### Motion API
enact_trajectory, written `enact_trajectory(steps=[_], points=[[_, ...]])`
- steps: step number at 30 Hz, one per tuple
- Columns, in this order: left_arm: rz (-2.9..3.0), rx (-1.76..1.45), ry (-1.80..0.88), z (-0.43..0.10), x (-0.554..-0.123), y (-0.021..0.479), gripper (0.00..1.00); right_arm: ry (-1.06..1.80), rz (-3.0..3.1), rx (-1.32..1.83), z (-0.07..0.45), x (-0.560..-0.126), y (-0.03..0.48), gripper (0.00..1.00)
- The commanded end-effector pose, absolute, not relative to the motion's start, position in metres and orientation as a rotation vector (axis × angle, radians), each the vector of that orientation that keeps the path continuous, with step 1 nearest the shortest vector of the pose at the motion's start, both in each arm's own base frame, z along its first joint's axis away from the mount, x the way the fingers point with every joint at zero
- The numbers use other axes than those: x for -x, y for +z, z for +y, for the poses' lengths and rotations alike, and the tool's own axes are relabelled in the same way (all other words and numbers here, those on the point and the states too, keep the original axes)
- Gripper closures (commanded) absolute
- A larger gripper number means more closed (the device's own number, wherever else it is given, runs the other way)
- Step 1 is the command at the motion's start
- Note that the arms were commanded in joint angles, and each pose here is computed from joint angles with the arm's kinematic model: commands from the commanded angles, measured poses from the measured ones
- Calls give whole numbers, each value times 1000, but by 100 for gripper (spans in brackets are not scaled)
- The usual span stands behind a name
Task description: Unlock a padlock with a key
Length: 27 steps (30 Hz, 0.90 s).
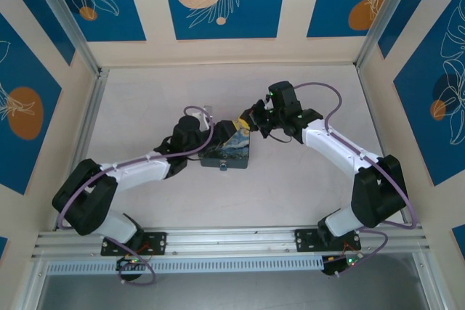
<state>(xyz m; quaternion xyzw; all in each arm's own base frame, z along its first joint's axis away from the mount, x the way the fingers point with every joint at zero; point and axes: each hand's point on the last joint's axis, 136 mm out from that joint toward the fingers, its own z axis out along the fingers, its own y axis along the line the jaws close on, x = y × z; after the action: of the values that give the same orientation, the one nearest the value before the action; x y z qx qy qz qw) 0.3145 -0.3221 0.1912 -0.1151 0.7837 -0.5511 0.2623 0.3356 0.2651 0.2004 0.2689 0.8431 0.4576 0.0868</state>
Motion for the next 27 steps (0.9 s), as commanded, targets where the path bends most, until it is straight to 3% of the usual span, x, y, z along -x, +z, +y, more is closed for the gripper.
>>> enact_trajectory(steps=[1, 16, 27], points=[[2037, 255, -1518, -333, -322, 216, 60, 1393, 2529, -816, 267, -332, 197, 100], [2035, 247, -1533, -337, -324, 217, 74, 1384, 2536, -831, 268, -333, 192, 100], [2058, 243, -1523, -338, -323, 211, 100, 1379, 2535, -847, 267, -334, 190, 100]])
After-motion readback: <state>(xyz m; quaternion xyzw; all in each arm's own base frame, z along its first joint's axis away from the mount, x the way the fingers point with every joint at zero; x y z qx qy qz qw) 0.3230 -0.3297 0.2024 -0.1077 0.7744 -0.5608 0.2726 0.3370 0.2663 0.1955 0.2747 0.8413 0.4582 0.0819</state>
